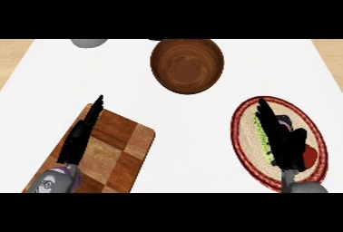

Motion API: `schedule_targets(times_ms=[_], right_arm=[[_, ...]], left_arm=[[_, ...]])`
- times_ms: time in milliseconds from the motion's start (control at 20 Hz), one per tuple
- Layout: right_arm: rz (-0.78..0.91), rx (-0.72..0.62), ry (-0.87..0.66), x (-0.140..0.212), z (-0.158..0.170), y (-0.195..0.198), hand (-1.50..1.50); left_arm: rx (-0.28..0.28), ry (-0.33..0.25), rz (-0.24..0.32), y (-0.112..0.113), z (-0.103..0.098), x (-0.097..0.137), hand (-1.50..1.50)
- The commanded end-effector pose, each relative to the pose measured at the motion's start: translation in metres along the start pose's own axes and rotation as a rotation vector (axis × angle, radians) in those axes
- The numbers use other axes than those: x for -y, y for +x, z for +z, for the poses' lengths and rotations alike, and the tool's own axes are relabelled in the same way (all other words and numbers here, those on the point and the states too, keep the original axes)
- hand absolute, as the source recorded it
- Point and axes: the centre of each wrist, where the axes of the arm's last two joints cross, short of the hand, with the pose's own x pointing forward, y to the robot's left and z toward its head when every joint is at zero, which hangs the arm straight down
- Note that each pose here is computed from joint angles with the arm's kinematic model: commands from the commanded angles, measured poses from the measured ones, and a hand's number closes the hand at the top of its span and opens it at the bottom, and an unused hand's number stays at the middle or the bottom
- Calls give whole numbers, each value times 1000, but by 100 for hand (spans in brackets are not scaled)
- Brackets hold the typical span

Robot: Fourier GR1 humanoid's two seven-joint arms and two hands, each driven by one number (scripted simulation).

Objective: Pick the cupcake from the placemat and place it in the bowl

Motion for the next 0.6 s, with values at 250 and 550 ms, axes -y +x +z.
schedule_targets(times_ms=[250,550], right_arm=[[355,257,-428,84,14,71,150],[409,251,-721,43,56,21,-150]], left_arm=[[54,-90,347,53,-16,25,0],[-5,-154,424,45,0,32,0]])
